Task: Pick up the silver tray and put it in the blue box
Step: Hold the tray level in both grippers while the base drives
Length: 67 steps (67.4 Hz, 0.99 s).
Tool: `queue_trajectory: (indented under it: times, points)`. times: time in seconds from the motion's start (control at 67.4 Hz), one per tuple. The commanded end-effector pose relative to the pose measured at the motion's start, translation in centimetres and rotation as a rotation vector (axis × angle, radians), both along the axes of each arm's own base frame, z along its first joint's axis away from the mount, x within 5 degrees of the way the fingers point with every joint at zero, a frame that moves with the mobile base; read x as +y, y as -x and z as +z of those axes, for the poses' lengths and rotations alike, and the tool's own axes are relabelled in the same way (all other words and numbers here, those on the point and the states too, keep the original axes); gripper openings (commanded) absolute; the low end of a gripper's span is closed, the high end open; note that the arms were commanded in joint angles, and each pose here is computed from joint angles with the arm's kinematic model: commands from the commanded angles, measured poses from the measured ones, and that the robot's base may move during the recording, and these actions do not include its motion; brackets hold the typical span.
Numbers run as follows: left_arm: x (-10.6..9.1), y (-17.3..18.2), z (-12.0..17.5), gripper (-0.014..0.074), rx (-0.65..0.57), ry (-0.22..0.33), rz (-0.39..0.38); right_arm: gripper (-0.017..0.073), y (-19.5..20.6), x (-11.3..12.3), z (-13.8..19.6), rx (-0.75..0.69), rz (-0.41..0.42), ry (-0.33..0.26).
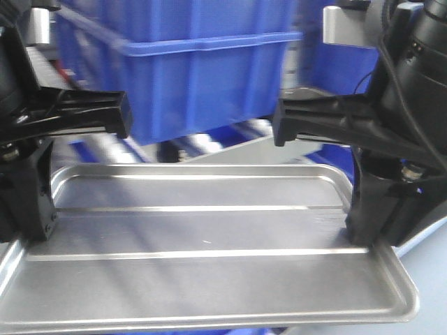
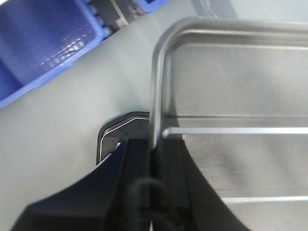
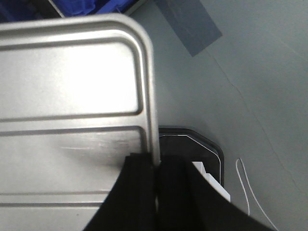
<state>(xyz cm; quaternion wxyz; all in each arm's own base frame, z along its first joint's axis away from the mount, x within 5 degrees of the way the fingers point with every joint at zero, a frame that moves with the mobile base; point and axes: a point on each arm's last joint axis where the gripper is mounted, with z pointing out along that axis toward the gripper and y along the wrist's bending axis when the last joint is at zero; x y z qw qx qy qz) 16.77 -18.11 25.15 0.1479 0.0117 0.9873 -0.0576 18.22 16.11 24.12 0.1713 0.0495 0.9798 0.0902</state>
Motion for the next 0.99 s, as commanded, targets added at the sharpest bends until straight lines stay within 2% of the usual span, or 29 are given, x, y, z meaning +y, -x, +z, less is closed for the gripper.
queue_trajectory:
  times: [0.0,0.98]
  points:
    - [0.01,0.15,1.43,-0.0101,-0.044,0.029,-0.014,0.005,-0.23,-0.03,1.58,-0.076,0.014,-0.037]
    - [0.01,0.15,1.43,-0.0101,-0.044,0.029,-0.014,0.005,-0.23,-0.03,1.58,-0.076,0.014,-0.037]
